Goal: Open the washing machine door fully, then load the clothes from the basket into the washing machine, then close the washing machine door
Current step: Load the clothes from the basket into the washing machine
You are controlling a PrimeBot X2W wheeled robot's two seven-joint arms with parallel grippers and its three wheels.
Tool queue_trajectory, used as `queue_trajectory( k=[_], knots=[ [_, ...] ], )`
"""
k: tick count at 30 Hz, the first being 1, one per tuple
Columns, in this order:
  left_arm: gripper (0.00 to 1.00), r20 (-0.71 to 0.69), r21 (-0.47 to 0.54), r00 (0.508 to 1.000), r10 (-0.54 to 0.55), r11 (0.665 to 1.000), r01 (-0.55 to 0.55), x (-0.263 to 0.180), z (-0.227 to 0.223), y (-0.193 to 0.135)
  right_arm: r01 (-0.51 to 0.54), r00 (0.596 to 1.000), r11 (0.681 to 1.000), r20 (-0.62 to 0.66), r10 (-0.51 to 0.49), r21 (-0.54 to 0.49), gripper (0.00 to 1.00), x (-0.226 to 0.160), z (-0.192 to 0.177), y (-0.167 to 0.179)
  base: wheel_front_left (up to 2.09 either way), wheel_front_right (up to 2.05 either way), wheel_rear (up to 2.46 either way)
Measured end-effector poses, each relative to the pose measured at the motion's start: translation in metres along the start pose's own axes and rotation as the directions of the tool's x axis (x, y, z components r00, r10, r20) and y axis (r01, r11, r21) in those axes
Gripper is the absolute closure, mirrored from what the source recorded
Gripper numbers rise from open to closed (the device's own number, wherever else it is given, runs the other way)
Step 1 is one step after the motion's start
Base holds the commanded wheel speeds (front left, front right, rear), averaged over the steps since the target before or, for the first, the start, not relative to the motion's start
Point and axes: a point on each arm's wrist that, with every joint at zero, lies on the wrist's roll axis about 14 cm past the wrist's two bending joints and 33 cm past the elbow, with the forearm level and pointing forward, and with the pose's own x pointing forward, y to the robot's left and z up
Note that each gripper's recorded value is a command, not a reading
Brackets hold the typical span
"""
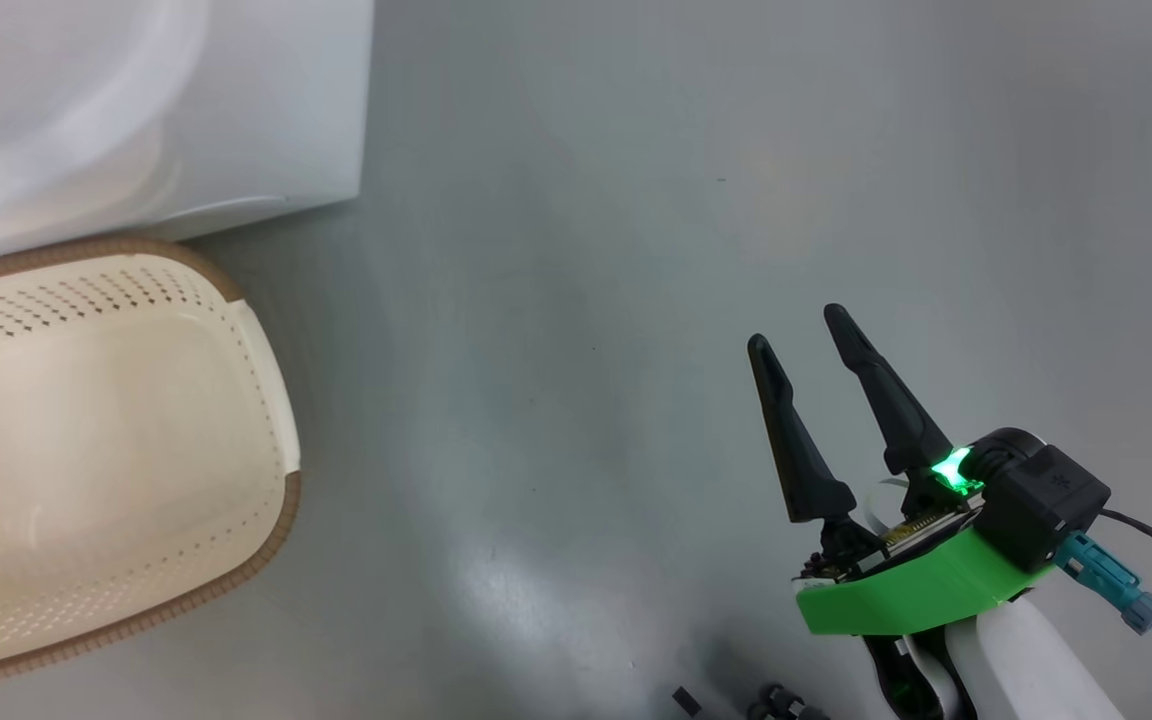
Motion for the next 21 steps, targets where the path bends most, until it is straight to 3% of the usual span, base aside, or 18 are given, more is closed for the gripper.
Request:
queue_trajectory(
  k=[6, 21],
  knots=[
    [0.00, -0.012, -0.013, 1.000, -0.002, 1.000, 0.002, -0.006, 0.005, -0.001, -0.012, 1.000, 1.000, 0.014, 0.012, 0.000, 0.00, 0.000, 0.005, 0.003, 0.00, 0.00, 0.00],
    [0.00, 0.120, -0.176, 0.993, 0.023, 0.984, -0.001, -0.028, 0.033, -0.003, -0.021, 0.998, 1.000, 0.051, 0.022, -0.013, 0.00, -0.001, 0.019, 0.002, 0.00, 0.00, 0.00]
  ],
)
